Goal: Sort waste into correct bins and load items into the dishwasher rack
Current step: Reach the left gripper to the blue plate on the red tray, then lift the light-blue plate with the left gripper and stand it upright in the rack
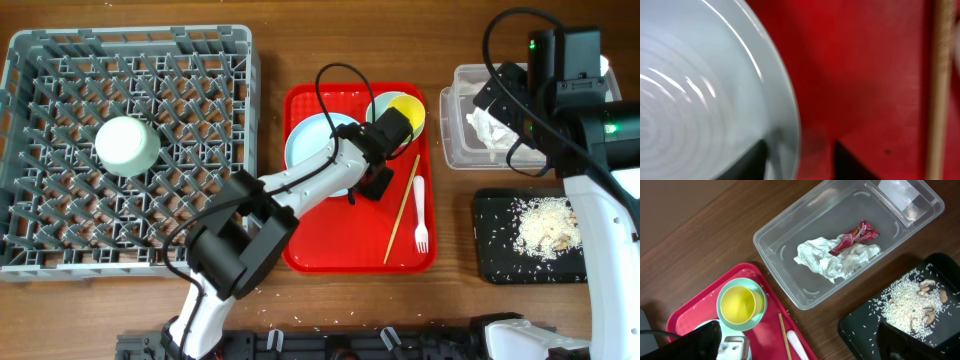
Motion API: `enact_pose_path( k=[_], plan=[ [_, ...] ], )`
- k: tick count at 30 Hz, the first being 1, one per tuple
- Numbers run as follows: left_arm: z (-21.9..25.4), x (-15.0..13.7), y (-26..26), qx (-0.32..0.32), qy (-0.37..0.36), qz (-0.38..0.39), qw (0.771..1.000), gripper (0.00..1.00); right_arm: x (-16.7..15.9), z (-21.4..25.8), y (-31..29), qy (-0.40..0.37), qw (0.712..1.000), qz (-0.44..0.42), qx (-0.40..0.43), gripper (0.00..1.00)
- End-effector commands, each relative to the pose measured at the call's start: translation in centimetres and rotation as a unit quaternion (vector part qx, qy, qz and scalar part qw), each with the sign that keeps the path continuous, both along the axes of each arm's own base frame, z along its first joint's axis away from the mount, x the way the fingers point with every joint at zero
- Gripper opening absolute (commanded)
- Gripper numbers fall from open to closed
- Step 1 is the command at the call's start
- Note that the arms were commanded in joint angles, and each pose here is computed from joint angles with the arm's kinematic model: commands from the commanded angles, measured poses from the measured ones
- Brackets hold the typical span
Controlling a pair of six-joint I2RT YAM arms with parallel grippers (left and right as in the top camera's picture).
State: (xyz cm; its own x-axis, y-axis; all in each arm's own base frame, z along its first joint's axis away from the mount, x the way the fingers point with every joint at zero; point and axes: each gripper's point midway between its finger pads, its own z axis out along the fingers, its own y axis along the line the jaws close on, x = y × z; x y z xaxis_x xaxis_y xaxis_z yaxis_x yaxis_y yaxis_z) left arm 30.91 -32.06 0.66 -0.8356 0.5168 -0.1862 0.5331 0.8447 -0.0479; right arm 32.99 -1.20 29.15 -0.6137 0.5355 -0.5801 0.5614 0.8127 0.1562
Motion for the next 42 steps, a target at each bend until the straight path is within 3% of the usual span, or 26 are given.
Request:
enact_pose_path(
  k=[1, 2, 7, 12, 19, 22, 25, 30, 33, 38, 42],
  plan=[
    [-1.5, 0.0, 0.4, 0.017, 0.004, -0.005, 1.000, 0.13, 0.2, 0.2, -0.5, 0.000, 1.000, -0.004, -0.012, 1.00],
    [-1.5, 0.1, 0.3, 0.016, 0.001, -0.005, 1.000, 0.04, 0.2, 0.2, -0.5, 0.000, 1.000, -0.004, -0.012, 1.00],
    [0.7, -0.1, 0.6, 0.012, -0.001, -0.001, 1.000, 0.04, 0.2, 0.2, -0.5, 0.000, 1.000, -0.004, -0.012, 1.00],
    [9.0, 0.8, 1.5, -0.025, -0.032, 0.023, 0.999, 0.04, 0.2, 0.2, -0.5, 0.000, 1.000, -0.004, -0.012, 1.00],
    [21.7, 2.6, 5.1, -0.173, -0.105, 0.068, 0.977, 0.04, 0.2, 0.2, -0.5, 0.000, 1.000, -0.004, -0.012, 1.00],
    [26.9, 4.4, 7.7, -0.274, -0.127, 0.088, 0.949, 0.04, 0.2, 0.2, -0.5, 0.000, 1.000, -0.004, -0.012, 1.00],
    [29.3, 7.2, 10.9, -0.364, -0.119, 0.104, 0.918, 0.04, 0.2, 0.2, -0.5, 0.000, 1.000, -0.004, -0.012, 1.00],
    [30.6, 11.4, 18.7, -0.479, -0.099, 0.136, 0.862, 0.04, 0.2, 0.2, -0.5, 0.000, 1.000, -0.004, -0.012, 1.00],
    [28.7, 13.5, 22.4, -0.531, -0.066, 0.148, 0.832, 0.04, 0.2, 0.2, -0.5, 0.000, 1.000, -0.004, -0.012, 1.00],
    [25.9, 14.8, 24.0, -0.579, -0.014, 0.151, 0.801, 0.04, 0.2, 0.1, -0.5, 0.000, 1.000, -0.004, -0.012, 1.00],
    [25.3, 15.1, 24.5, -0.582, -0.012, 0.155, 0.799, 0.04, 0.2, 0.1, -0.5, 0.000, 1.000, -0.004, -0.012, 1.00]
  ],
)
